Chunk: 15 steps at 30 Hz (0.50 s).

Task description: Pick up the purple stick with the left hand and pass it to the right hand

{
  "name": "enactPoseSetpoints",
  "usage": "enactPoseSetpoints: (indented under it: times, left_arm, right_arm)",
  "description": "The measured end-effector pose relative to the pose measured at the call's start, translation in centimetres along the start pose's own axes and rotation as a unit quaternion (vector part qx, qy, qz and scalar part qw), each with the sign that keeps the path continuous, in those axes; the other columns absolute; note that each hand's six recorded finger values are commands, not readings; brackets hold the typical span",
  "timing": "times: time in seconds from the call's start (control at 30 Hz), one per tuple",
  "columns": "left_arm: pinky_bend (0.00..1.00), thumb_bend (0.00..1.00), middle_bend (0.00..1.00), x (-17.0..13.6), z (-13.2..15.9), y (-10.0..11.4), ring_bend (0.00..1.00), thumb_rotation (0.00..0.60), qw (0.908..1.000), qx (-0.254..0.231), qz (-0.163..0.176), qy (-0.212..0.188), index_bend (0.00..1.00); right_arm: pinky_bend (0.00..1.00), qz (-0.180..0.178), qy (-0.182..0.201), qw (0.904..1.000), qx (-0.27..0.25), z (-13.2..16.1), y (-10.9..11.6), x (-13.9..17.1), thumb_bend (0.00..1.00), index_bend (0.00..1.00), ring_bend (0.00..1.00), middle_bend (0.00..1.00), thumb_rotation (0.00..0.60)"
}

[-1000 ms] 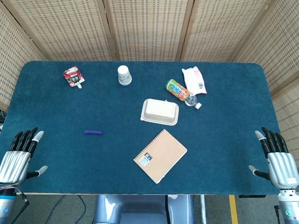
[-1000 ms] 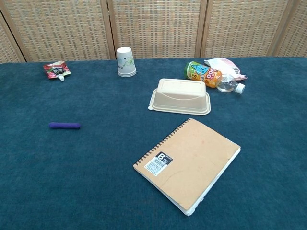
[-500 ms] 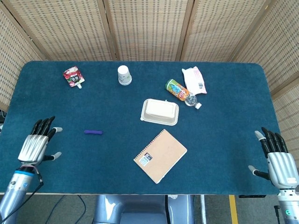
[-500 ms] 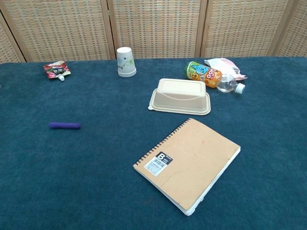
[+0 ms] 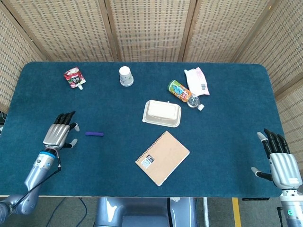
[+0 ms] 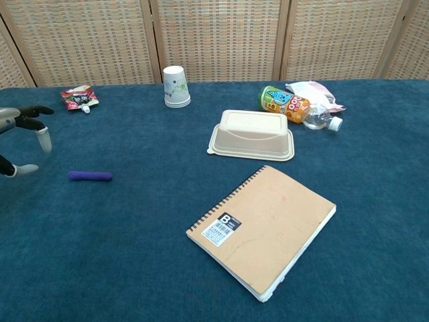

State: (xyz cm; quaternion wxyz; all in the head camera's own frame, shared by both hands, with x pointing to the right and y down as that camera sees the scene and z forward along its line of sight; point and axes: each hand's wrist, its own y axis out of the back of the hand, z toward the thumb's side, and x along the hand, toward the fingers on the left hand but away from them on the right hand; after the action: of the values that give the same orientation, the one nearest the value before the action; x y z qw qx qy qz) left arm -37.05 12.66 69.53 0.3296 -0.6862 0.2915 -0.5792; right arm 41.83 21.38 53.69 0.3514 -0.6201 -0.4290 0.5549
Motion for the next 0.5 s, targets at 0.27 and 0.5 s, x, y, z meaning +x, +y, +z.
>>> enactPoseSetpoints:
  times: [0.27,0.5]
  left_arm:
    - [0.00,0.39,0.00,1.5,0.5,-1.2,0.00,0.600,0.9997,0.007,-0.023,0.009,0.43]
    - [0.00,0.39,0.00,2.6,1.4,-2.2,0.00,0.600,0.9991,0.005,-0.041,0.008,0.44]
  right_arm:
    - [0.00,0.001,-0.002,1.0000,-0.003,-0.2,0.0,-0.1,0.00,0.00,0.00,0.00,0.600]
    - [0.00,0.004,-0.004,1.0000,-0.003,-0.3,0.0,-0.2,0.00,0.00,0.00,0.00,0.600]
